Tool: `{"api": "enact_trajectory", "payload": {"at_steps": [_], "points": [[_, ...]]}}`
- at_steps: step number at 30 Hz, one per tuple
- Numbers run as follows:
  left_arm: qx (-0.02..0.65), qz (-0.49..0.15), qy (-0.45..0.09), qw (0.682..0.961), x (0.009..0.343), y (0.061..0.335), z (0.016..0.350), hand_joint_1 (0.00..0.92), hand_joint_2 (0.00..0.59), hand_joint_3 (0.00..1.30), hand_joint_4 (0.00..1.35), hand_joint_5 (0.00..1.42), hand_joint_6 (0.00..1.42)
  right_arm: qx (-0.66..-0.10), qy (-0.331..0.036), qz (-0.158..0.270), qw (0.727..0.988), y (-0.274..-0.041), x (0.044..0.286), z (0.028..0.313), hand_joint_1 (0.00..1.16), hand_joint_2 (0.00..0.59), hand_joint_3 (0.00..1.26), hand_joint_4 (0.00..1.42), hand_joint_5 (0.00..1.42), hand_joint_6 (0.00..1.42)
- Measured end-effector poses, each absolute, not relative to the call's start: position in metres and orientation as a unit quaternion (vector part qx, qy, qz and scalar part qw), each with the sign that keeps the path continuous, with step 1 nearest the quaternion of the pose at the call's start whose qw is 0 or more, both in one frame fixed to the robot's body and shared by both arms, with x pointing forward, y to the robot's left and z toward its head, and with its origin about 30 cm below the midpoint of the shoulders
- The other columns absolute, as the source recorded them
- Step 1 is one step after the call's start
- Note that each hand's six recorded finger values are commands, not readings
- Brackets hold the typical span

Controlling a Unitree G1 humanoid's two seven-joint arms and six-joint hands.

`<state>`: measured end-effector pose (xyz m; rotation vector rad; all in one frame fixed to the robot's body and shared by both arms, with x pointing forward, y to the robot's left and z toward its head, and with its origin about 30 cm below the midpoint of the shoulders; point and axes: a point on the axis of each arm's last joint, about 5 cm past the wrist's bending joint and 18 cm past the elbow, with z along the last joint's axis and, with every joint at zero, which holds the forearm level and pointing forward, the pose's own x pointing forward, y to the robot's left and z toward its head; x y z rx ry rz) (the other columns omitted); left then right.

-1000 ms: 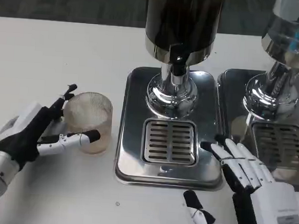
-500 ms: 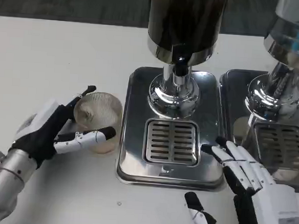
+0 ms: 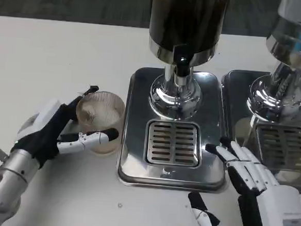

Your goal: Grasp the cup under the faucet to collect the drink, then remove the cup.

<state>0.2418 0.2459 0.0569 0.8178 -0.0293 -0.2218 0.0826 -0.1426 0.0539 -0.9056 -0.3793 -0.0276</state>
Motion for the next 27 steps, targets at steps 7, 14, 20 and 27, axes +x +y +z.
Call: {"api": "enact_trajectory", "payload": {"at_steps": [7, 14, 20, 27], "points": [[0.395, -0.094, -0.022, 0.913, 0.2411, 0.2422, 0.0546, 0.372, 0.101, 0.25, 0.32, 0.49, 0.45, -0.433, -0.183, -0.013, 0.882, -0.1426, 0.0834, 0.0538, 0.49, 0.355, 0.27, 0.16, 0.18, 0.30], [0.390, -0.084, -0.028, 0.916, 0.2392, 0.2402, 0.0523, 0.355, 0.117, 0.32, 0.41, 0.58, 0.57, -0.430, -0.186, -0.011, 0.883, -0.1427, 0.0832, 0.0538, 0.49, 0.355, 0.27, 0.16, 0.18, 0.30], [0.382, -0.076, -0.036, 0.920, 0.2364, 0.2385, 0.0498, 0.347, 0.122, 0.36, 0.45, 0.62, 0.62, -0.429, -0.187, -0.011, 0.884, -0.1432, 0.0832, 0.0539, 0.49, 0.355, 0.27, 0.16, 0.18, 0.30], [0.371, -0.066, -0.041, 0.925, 0.2338, 0.2378, 0.0478, 0.352, 0.128, 0.38, 0.48, 0.67, 0.69, -0.427, -0.188, -0.013, 0.884, -0.1443, 0.0832, 0.0542, 0.49, 0.355, 0.27, 0.17, 0.19, 0.31]]}}
